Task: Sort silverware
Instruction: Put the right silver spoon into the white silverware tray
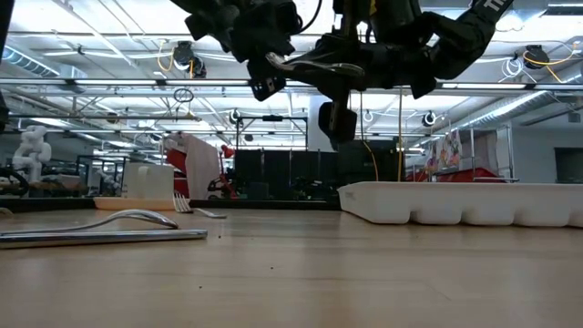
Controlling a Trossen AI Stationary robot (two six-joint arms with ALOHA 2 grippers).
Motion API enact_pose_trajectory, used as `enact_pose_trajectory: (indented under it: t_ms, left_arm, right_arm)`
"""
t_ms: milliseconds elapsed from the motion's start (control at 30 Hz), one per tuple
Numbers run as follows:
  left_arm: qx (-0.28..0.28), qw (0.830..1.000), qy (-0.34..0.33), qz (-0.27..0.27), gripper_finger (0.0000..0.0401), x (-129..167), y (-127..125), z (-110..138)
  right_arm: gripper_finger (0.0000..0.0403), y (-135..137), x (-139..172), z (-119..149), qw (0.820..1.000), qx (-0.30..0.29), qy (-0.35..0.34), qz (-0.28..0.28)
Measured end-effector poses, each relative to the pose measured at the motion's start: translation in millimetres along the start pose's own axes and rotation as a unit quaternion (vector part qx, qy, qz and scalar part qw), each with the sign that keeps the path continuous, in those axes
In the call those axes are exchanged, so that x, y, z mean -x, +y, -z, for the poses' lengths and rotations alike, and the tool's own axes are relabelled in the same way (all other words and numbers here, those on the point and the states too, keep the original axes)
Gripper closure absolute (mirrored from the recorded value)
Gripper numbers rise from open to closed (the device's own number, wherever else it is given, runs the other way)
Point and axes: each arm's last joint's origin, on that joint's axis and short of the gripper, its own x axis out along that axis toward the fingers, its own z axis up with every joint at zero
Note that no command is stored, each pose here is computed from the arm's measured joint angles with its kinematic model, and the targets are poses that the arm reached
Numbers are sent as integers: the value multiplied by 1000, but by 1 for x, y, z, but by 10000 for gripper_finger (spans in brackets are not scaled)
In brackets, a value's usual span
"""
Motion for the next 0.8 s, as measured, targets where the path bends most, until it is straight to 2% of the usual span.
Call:
enact_pose_trajectory:
  t_ms: [133, 267, 600, 800]
  left_arm:
    - [1, 1000, -3, -9, 211, 0, 1, -1]
    - [5, 999, -1, -36, 184, 1, 3, 0]
    - [29, 996, -29, -76, 180, 29, 12, -3]
    - [34, 989, -62, -128, 180, 62, 8, -5]
  right_arm:
    - [401, 0, 0, 0, 1000, 3, -2, 0]
    - [401, 0, 0, 0, 1000, 12, -3, 1]
    - [402, -6, 3, -3, 999, 15, -17, 33]
    - [402, -17, 8, -9, 994, 3, -53, 93]
